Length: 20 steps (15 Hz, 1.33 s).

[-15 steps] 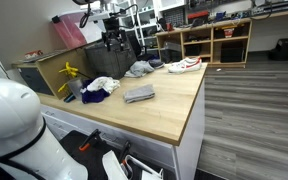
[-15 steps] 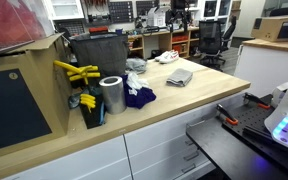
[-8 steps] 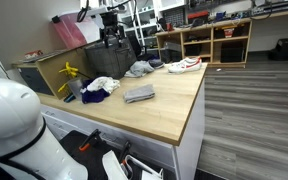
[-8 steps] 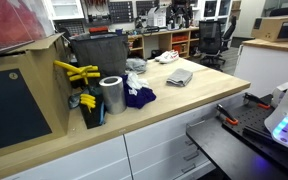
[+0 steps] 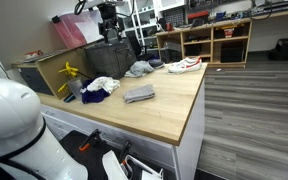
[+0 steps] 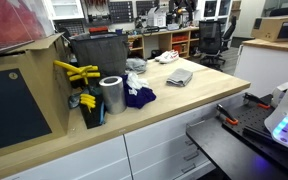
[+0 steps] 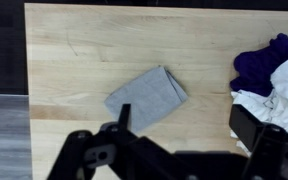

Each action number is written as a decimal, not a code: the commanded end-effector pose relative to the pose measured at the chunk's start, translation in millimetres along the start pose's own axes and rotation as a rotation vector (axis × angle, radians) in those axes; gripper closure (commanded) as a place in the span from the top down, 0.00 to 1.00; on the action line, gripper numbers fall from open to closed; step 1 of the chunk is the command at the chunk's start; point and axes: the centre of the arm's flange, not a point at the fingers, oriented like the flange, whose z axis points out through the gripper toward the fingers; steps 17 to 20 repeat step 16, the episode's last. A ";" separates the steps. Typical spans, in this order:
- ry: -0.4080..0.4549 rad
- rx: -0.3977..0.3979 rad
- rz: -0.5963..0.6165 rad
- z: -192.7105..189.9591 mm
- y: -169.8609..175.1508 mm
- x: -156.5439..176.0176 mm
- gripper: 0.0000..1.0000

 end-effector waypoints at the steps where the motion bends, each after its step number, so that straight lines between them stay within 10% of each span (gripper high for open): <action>1: 0.038 -0.091 0.023 -35.4 -4.0 -18.3 1.00; 20: 0.143 -0.160 -0.003 -67.3 -15.5 -39.9 1.00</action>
